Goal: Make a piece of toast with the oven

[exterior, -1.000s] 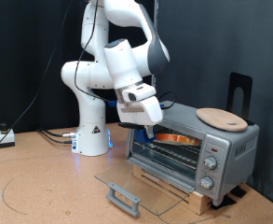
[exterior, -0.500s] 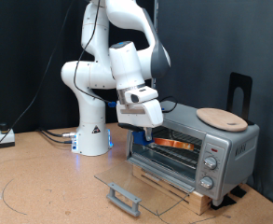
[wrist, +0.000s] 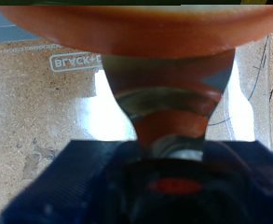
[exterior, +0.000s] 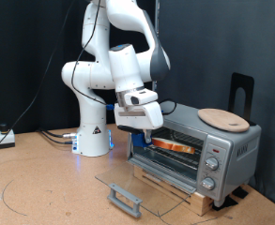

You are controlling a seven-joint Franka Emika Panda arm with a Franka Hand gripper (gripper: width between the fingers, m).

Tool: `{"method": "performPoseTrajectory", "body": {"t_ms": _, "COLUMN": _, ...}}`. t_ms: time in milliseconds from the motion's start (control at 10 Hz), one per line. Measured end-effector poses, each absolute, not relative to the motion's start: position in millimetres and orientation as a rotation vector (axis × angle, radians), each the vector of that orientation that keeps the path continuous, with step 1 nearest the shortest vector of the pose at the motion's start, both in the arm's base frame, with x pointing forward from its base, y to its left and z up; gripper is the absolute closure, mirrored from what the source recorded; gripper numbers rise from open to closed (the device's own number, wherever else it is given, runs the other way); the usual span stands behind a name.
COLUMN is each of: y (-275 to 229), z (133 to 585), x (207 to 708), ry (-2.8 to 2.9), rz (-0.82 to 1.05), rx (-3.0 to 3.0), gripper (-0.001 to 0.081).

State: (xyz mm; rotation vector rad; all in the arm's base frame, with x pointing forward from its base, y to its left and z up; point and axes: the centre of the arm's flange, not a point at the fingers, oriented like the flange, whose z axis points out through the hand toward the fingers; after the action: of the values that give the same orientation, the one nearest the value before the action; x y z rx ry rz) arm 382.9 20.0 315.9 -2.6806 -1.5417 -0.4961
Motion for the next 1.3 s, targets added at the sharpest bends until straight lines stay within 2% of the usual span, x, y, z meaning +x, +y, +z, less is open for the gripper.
{"method": "performPoseTrajectory", "body": {"t_ms": 700, "y": 21, "z": 313, "x": 379, "ry": -1.464, "rz": -0.503, "rx": -2.662, "gripper": 0.0395}}
{"method": "performPoseTrajectory", "body": {"t_ms": 1300, "y": 32, "z": 331, "x": 363, "ry": -1.478, "rz": -0.507, "rx": -2.662, "gripper": 0.0395}}
